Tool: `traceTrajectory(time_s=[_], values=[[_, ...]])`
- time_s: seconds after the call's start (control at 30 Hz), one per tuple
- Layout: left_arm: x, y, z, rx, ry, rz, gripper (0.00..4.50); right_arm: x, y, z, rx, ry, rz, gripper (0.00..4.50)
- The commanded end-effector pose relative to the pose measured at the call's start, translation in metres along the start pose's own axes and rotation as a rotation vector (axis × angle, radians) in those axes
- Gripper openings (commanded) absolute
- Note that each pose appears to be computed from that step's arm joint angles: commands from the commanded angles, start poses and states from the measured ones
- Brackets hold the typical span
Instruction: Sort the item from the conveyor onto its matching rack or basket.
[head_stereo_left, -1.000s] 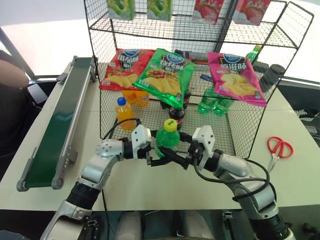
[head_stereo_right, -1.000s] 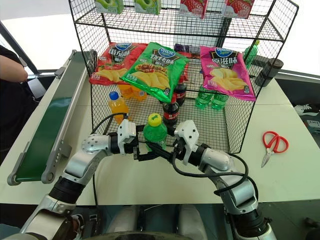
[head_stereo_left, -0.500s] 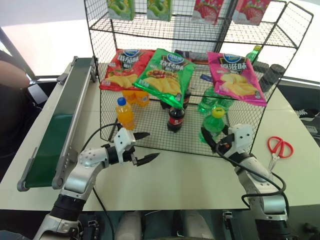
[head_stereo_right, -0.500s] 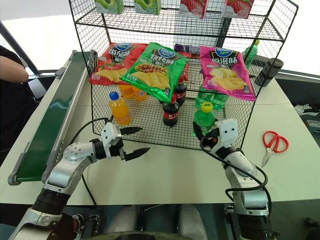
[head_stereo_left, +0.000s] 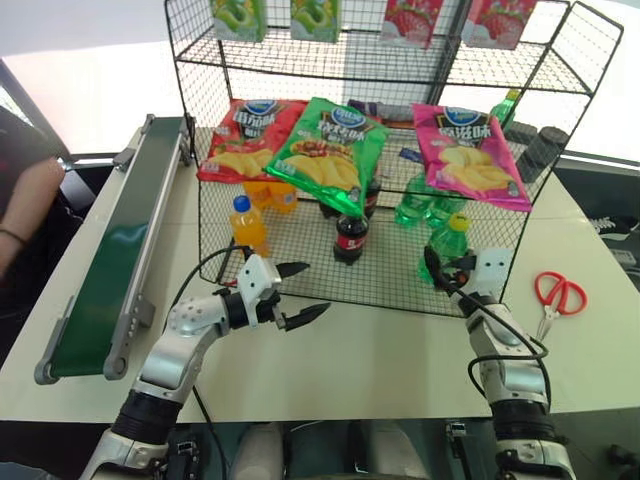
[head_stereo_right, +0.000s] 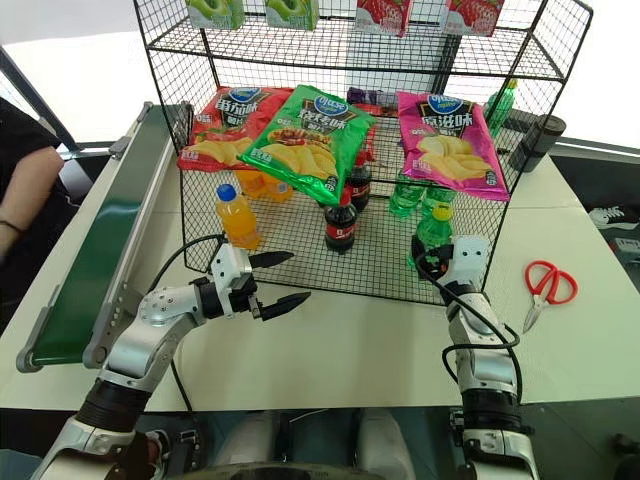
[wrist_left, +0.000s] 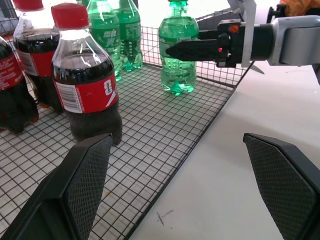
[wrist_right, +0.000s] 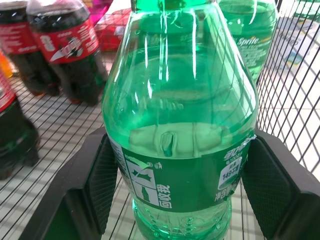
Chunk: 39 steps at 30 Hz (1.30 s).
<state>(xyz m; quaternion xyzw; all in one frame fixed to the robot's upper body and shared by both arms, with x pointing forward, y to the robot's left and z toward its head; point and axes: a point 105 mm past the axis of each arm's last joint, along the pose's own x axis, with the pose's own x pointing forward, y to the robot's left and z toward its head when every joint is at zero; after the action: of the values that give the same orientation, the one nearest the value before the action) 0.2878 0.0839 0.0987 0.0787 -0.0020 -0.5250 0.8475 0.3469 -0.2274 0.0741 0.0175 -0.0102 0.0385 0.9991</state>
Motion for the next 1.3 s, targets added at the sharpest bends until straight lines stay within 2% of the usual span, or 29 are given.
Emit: traceTrajectory(time_s=[0.03,0.13,0.23,0.53,0.77,1.03,1.3], values=[[0.000,0.000,0.015,0.039,-0.038,-0.010,4.46,0.004,-0.003,0.022,0.014,-0.098,-0.003,2.97],[0.000,0.000,0.015,0.039,-0.037,-0.011,4.46,0.003,-0.001,0.022,0.034,-0.101,0.010,2.97],[0.000,0.000,0.015,0.037,-0.040,-0.013,4.50,0.001,-0.001,0.022,0.025,-0.099,0.013,4.47],[0.002,-0.001,0.015,0.027,-0.042,-0.014,4.50,-0.026,0.000,0.026,-0.039,-0.116,-0.004,4.47],[-0.006,0.014,0.010,0.018,-0.018,0.051,4.50,-0.054,0.019,0.035,-0.092,-0.112,0.086,4.47],[-0.032,0.038,0.001,0.011,0.040,0.145,4.50,-0.077,0.025,0.042,-0.177,-0.072,0.175,4.47],[-0.073,0.052,-0.015,0.002,0.152,0.219,4.50,-0.113,0.027,0.049,-0.226,0.005,0.355,4.47]])
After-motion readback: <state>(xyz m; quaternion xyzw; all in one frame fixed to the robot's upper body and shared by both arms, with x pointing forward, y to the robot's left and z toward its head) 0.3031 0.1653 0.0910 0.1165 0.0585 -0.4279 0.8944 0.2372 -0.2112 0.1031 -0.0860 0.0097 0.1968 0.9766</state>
